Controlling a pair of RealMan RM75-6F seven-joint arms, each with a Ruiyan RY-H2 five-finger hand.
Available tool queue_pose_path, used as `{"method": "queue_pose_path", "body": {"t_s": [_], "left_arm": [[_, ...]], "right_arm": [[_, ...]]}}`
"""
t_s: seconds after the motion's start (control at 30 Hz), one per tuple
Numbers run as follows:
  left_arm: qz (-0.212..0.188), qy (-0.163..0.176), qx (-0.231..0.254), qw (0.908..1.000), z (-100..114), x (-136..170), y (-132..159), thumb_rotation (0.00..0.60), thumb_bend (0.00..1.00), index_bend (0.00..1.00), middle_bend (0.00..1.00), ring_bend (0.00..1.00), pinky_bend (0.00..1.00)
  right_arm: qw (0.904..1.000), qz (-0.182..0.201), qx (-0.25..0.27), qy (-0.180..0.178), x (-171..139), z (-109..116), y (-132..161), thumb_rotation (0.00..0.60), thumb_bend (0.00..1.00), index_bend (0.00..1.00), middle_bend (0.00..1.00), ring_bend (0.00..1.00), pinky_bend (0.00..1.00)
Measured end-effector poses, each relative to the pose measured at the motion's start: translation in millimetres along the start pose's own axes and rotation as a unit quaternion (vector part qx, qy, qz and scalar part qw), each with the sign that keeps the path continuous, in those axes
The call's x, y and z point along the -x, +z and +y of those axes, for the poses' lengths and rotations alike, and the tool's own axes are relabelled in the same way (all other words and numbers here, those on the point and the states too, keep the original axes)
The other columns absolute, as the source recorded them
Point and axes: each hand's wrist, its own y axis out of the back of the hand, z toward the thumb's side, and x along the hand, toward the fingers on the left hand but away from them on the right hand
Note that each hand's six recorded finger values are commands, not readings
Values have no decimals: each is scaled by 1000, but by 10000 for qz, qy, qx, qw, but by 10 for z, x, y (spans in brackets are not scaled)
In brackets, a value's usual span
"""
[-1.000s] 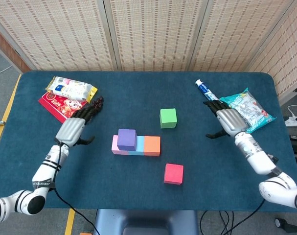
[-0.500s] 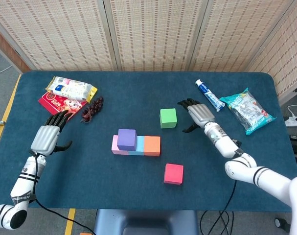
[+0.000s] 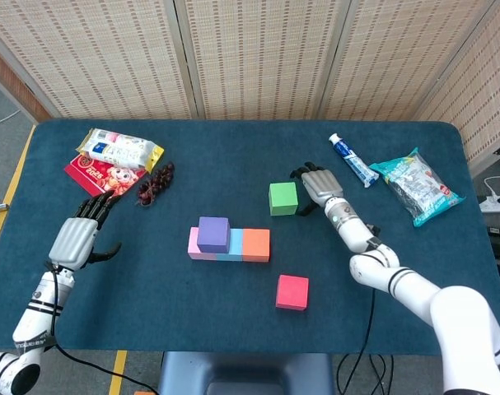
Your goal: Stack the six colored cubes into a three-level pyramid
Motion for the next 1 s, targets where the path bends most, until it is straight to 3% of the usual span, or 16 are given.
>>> {"method": "queue_pose_path", "body": {"t_s": [0.33, 0.57, 0.77, 1.0], "left_arm": [[-10, 49, 190, 9998, 16, 31, -35, 600, 309, 47, 0, 0, 101], [-16, 125, 227, 9997, 36, 81, -62, 600, 308, 47, 0, 0, 112], [-16, 144, 89, 9999, 22, 146, -93, 600, 308, 47, 0, 0, 113], [156, 194, -206, 9995, 23, 229, -228, 600, 308, 51, 0, 0, 113]], "right_arm": [[9999, -34, 103, 68, 183, -73, 188, 600, 110, 387, 318, 175, 305], [9999, 2, 129, -58, 175, -46, 186, 600, 218, 572, 472, 314, 320], [9988, 237, 359, -213, -6, 37, 172, 600, 222, 603, 502, 348, 320], [9940, 731, 772, -264, -528, 187, 314, 600, 243, 628, 520, 366, 319]]}}
